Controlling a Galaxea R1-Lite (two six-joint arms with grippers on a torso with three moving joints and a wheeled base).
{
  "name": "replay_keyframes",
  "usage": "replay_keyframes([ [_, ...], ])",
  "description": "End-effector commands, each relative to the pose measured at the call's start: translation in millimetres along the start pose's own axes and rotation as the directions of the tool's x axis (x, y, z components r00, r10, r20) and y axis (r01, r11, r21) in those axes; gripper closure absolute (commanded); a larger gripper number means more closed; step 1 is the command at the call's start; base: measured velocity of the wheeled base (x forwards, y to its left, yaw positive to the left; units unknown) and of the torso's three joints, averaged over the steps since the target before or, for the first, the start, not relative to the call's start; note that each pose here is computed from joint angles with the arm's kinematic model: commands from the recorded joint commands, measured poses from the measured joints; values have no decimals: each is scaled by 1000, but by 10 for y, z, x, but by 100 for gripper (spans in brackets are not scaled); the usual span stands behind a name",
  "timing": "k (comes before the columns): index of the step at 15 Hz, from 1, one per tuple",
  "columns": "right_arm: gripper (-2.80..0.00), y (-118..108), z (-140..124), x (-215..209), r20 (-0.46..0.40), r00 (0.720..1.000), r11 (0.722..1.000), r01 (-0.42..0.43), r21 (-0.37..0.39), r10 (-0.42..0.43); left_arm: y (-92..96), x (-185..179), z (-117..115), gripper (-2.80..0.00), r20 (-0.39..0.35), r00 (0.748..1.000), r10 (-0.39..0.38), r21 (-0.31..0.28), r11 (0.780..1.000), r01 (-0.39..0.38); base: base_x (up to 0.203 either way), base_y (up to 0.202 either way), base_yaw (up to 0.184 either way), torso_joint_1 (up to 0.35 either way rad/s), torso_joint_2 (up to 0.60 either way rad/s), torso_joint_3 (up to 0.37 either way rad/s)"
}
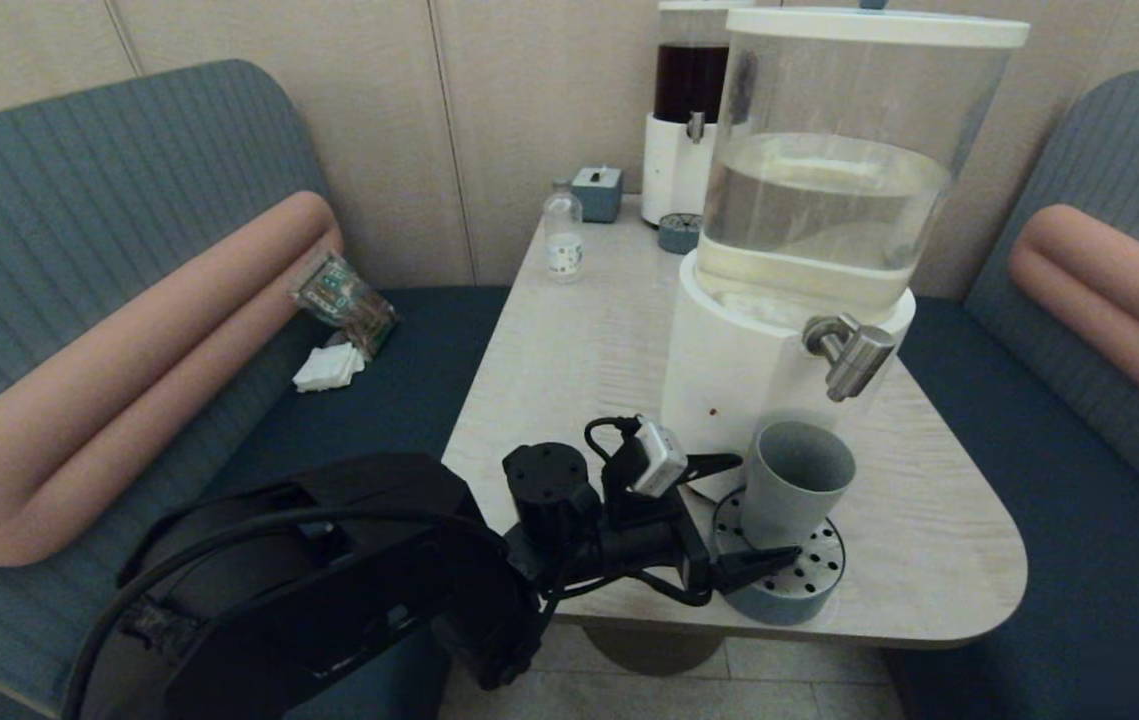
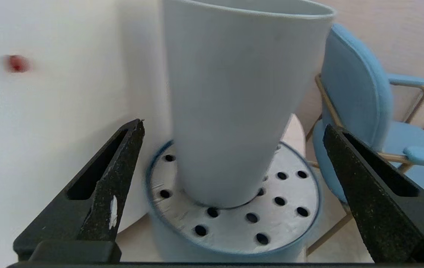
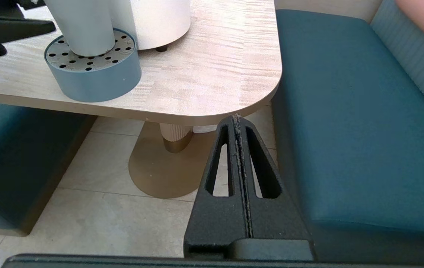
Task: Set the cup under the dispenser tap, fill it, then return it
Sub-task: Place the cup next to the water dispenser
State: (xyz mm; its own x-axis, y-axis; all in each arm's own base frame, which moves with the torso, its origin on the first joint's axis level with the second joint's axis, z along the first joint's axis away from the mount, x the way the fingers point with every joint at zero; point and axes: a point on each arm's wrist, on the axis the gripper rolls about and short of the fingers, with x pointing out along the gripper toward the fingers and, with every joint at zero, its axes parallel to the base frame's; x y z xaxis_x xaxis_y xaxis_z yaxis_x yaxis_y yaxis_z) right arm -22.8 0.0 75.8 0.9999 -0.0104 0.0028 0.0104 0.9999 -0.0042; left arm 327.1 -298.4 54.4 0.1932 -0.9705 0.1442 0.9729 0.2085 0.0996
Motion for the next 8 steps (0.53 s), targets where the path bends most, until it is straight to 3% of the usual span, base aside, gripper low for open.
replay_keyframes([
  [1,0,0,1,1,-1,1000,1000,0,0,0,-18,33,-19,-280,8,1000,-11,3,1000,11,0,0,0,0,0,0],
  [8,0,0,1,1,-1,1000,1000,0,0,0,6,134,-101,-280,25,999,-21,11,1000,21,0,0,0,0,0,0],
])
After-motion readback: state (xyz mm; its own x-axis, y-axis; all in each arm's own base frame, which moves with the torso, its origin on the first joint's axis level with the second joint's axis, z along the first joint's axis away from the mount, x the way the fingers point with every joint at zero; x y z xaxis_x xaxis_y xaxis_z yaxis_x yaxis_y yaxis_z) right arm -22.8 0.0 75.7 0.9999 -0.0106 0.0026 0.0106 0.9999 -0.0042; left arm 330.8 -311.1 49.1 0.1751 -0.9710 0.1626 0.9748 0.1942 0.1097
